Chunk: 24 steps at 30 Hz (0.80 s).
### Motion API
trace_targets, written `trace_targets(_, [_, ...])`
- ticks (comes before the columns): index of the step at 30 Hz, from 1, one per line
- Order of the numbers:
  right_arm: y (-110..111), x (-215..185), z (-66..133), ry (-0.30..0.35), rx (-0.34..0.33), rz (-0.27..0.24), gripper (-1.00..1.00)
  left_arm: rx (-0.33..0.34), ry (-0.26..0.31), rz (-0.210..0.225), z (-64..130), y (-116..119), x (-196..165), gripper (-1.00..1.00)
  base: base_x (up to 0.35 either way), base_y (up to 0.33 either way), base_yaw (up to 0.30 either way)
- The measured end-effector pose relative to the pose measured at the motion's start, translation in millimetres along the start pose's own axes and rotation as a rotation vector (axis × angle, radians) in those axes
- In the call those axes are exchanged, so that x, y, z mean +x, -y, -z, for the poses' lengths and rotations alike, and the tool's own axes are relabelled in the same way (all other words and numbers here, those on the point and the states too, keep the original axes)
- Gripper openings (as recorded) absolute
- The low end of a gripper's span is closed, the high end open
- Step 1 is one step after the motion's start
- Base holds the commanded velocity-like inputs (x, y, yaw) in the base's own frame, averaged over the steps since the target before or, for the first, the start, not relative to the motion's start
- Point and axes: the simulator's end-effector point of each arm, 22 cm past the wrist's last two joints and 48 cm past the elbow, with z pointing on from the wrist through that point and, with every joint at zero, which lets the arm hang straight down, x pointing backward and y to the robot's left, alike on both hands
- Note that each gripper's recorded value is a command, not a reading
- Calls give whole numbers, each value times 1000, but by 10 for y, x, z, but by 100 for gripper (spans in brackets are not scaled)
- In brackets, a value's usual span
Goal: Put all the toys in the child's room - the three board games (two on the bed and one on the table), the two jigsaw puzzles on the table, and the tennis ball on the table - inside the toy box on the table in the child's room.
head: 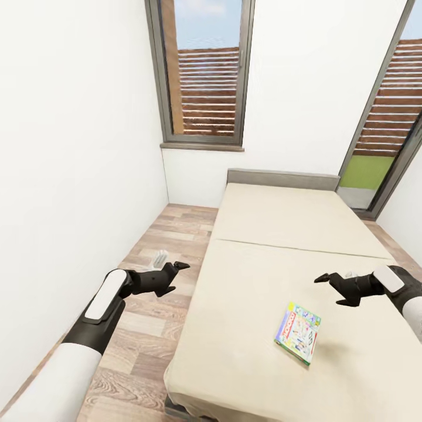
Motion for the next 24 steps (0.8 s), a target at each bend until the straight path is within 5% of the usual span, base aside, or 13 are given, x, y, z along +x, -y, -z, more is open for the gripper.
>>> trace_targets(24, [169, 234, -428, -19, -78, -16, 100, -6, 3, 3, -213, -421, 75, 100, 0, 0, 0])
